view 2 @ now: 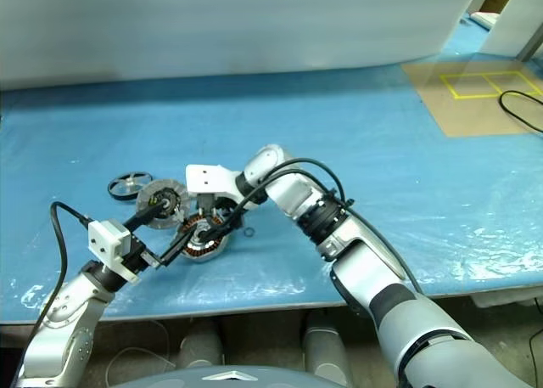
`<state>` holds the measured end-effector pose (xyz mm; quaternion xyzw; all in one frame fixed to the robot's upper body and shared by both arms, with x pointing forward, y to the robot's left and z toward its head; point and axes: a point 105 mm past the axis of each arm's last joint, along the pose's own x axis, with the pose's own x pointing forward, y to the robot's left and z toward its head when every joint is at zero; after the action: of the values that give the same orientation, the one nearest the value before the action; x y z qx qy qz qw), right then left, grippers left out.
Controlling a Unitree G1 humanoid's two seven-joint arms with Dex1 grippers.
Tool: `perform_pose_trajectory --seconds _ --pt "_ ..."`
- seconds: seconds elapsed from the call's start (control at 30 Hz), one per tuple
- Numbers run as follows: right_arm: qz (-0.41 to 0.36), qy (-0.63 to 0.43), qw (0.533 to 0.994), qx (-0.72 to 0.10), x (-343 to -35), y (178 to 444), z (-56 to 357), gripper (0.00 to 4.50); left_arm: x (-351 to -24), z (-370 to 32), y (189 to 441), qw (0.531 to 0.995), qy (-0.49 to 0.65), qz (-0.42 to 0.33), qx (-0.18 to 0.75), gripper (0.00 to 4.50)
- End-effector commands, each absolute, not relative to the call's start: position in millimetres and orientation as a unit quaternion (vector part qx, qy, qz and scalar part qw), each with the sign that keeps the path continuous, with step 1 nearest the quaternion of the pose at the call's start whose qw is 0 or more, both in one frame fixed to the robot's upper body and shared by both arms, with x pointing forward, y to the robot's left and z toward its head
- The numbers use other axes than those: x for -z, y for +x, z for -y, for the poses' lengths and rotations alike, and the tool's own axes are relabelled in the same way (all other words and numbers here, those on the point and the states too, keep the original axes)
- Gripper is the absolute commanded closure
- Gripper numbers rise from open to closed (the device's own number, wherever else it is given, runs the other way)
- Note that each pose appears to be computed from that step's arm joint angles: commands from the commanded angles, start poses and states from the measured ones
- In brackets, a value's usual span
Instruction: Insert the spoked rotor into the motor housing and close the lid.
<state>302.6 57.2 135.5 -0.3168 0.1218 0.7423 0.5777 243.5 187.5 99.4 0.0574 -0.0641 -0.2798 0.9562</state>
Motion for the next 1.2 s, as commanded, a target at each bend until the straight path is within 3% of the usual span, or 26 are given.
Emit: perform_pose_trajectory --seconds 0.03,0.13,0.53,0.7,1.2 --pt "-0.064 -0.289 0.586 -0.755 -154 304 -46 0.58 -111 -183 240 0.951 0.063 0.081 0.291 0.0" --pt "-0.012 -0.266 0.61 -0.747 -164 309 -35 0.58 -114 -179 238 0.947 0.062 0.081 0.304 0.0" --pt "0.033 -0.16 0.723 -0.671 -163 328 1 0.58 -122 -177 221 0.942 0.061 0.07 0.324 0.0" --pt "0.042 -0.155 0.733 -0.661 -144 320 11 0.58 -122 -178 214 0.943 0.06 0.061 0.323 0.0" --pt "-0.039 -0.21 0.713 -0.668 -80 301 19 0.58 -122 -180 207 0.949 0.06 0.049 0.305 0.0"
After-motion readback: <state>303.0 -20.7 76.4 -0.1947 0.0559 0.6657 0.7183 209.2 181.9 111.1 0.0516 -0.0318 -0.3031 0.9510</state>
